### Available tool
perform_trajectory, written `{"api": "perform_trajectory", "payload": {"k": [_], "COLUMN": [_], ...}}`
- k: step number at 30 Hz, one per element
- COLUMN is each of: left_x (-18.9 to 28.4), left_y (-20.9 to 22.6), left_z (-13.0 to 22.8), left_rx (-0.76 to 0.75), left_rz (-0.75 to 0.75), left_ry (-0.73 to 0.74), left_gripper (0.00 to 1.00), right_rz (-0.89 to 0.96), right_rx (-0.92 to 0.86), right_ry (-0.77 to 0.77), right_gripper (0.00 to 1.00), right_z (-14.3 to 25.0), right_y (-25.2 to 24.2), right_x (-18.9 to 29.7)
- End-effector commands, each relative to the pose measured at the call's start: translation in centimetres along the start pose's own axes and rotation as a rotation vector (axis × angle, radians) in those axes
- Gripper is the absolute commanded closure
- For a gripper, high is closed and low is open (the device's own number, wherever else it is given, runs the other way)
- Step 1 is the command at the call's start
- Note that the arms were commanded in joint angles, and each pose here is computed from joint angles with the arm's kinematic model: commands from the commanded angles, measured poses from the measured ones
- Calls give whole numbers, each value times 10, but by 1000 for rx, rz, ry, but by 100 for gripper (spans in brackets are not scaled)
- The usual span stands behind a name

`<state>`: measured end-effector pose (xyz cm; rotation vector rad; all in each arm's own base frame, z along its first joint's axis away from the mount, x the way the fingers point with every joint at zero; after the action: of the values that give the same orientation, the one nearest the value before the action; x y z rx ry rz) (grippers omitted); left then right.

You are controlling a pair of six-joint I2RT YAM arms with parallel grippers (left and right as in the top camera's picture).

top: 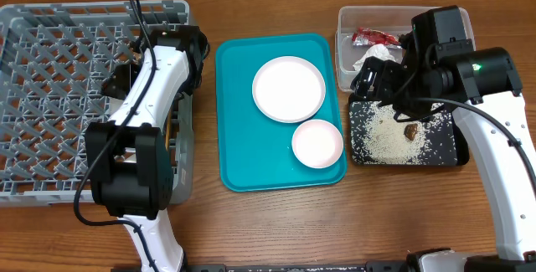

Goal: Sort waste into correct bins and load items into the dishwasher
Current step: 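Carry the green bowl to the rack and set it upside down, then reach the left gripper to the pink bowl and grasp its rim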

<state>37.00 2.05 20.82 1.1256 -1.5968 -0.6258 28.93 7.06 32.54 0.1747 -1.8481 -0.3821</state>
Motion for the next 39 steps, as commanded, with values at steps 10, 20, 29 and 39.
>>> {"api": "perform_trajectory", "payload": {"k": [10,20,29,39], "left_x": [28,43,51,115], "left_y": [55,89,94,167], "left_z": [-1,8,9,12], "left_rx": [193,292,298,300], "left_rz": [73,183,276,806], "left_ry": [-66,-73,-46,-196], "left_gripper": [0,0,0,0], "right_rz": [-10,-10,-9,-9], "right_rx": [9,9,8,8], "right_ry": [-12,-13,-9,-9], "right_gripper": [0,0,0,0], "right_z": [-1,-2,-1,-1], "right_y": [2,2,2,2], "right_x": [4,4,4,4]}}
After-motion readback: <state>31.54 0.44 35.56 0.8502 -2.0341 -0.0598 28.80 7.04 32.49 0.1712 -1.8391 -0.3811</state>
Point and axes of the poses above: each gripper's point midway between its finger pads, its own x axis back along the fingers, its own y axis along the line the jaws close on, z = x × y, the point moved 10 cm from there along x, back along the fingers, and after that the axes turned 9 degrees about x, right-handed, at the moved point
